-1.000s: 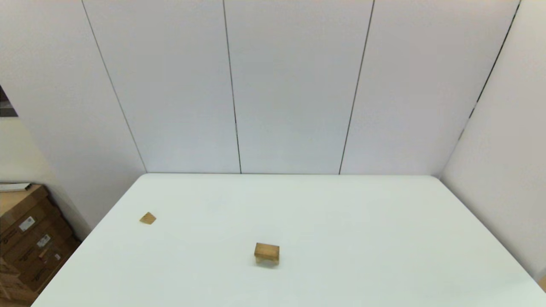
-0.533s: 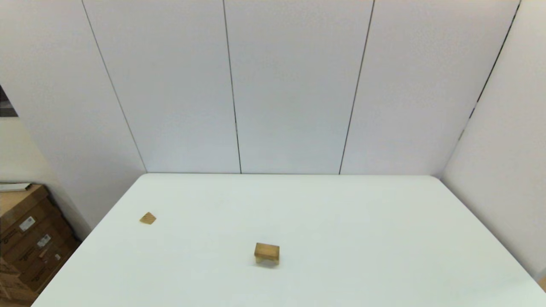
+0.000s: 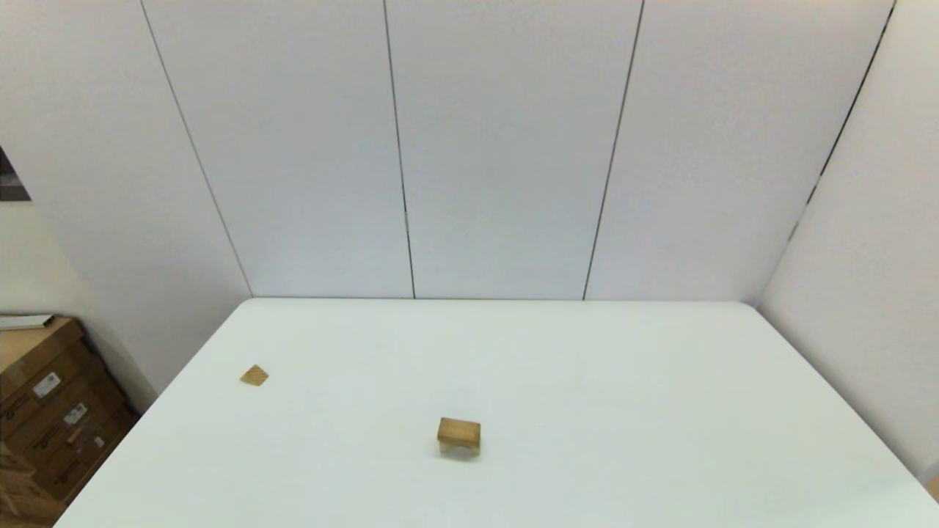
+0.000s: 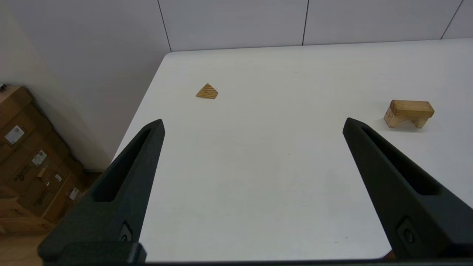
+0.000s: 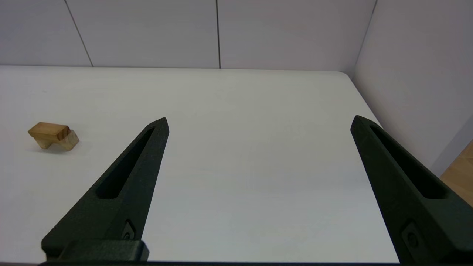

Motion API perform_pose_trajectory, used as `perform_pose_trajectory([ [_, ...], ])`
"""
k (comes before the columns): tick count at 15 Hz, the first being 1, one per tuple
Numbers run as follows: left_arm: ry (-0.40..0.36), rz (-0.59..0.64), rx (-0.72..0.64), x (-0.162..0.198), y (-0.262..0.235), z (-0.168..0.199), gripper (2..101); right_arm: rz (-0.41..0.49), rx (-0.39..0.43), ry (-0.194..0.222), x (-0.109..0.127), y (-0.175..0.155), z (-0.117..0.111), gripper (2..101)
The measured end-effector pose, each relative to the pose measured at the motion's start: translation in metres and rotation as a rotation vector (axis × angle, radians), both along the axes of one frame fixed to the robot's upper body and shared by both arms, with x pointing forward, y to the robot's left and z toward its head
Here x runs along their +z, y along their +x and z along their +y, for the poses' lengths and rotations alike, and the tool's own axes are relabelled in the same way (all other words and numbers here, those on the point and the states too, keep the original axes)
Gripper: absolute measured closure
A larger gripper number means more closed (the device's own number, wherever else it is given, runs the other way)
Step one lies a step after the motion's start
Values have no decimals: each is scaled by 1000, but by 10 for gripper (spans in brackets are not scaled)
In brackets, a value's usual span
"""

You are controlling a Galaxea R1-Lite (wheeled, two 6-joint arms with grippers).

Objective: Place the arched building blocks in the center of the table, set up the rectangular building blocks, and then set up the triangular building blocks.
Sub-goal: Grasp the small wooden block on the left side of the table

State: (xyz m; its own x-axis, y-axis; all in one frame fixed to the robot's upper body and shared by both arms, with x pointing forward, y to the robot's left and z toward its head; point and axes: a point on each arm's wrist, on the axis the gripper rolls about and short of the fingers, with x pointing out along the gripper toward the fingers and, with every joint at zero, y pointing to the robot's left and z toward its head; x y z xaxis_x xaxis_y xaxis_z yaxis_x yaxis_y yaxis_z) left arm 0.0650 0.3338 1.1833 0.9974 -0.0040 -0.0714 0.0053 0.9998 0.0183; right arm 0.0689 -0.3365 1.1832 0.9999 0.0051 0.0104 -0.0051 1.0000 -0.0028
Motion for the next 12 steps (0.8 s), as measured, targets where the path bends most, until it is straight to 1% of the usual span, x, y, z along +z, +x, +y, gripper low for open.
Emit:
perform_pose_trajectory([
  [7, -5, -11, 8, 3, -1, 0, 54, 0, -1, 0, 0, 0, 0, 50],
  [10, -10, -57, 43, 31, -6, 1, 54, 1, -1, 0, 0, 0, 0, 50],
  [12, -48, -14, 78, 57, 2, 2, 54, 1, 0, 0, 0, 0, 0, 50],
])
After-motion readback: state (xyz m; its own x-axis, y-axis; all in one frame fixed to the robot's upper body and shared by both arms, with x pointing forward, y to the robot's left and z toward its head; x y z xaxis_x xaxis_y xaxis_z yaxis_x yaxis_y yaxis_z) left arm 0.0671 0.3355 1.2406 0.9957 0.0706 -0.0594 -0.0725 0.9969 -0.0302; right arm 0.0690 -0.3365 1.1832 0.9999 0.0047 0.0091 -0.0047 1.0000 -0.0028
